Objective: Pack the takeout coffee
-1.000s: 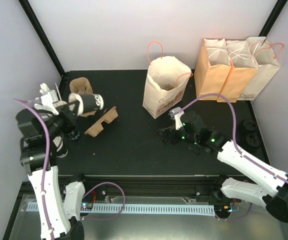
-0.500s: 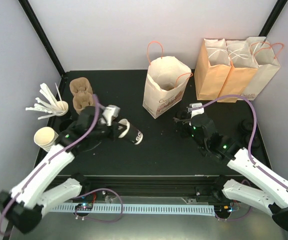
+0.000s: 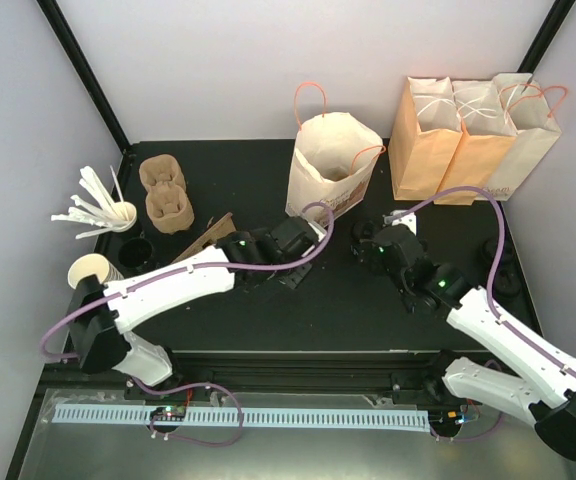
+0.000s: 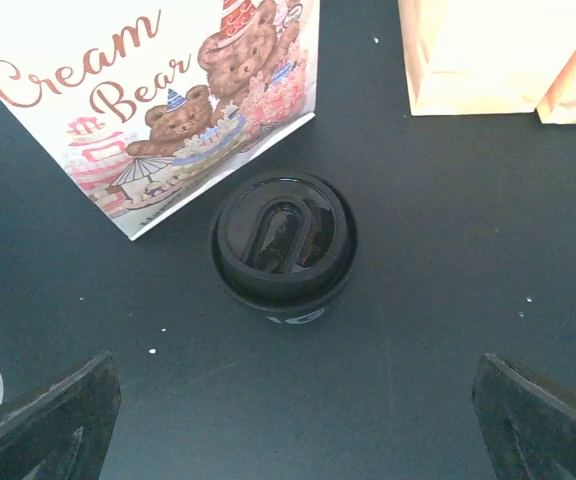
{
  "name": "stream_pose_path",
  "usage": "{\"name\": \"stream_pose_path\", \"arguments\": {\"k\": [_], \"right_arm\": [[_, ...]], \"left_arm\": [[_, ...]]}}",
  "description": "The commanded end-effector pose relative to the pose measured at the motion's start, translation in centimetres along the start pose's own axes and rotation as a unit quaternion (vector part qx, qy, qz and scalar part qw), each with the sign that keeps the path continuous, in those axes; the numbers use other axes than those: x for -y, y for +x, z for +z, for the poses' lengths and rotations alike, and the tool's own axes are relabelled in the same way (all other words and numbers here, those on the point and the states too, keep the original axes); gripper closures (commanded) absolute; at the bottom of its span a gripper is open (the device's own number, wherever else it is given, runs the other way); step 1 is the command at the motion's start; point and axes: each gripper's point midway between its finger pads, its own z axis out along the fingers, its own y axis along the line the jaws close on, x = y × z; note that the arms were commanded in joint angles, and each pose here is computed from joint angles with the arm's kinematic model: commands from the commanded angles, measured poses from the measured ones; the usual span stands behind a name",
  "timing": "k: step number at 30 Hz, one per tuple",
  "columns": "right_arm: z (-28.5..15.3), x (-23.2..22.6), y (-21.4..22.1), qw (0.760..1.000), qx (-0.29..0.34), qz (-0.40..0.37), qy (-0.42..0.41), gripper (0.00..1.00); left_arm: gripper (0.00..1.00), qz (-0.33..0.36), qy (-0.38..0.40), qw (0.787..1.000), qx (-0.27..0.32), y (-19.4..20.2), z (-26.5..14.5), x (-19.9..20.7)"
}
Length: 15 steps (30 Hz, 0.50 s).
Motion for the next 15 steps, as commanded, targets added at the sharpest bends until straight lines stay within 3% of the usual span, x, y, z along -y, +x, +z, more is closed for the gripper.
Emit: {"name": "stream_pose_path", "arguments": {"k": [1,15], "right_arm": [[-0.9,0.8,-1.2,0.999,0.018,0.032,0.009,0.01],[-1.5,1.1,-1.6,0.999,0.027,0.047,0.002,0.01]], "left_arm": [[0.98,0.032,-0.042,0.998,0.023,-2.1,0.7,0.3],[0.98,0.051,-0.063,0.997,-0.014,-0.6,4.5,3.4]]}}
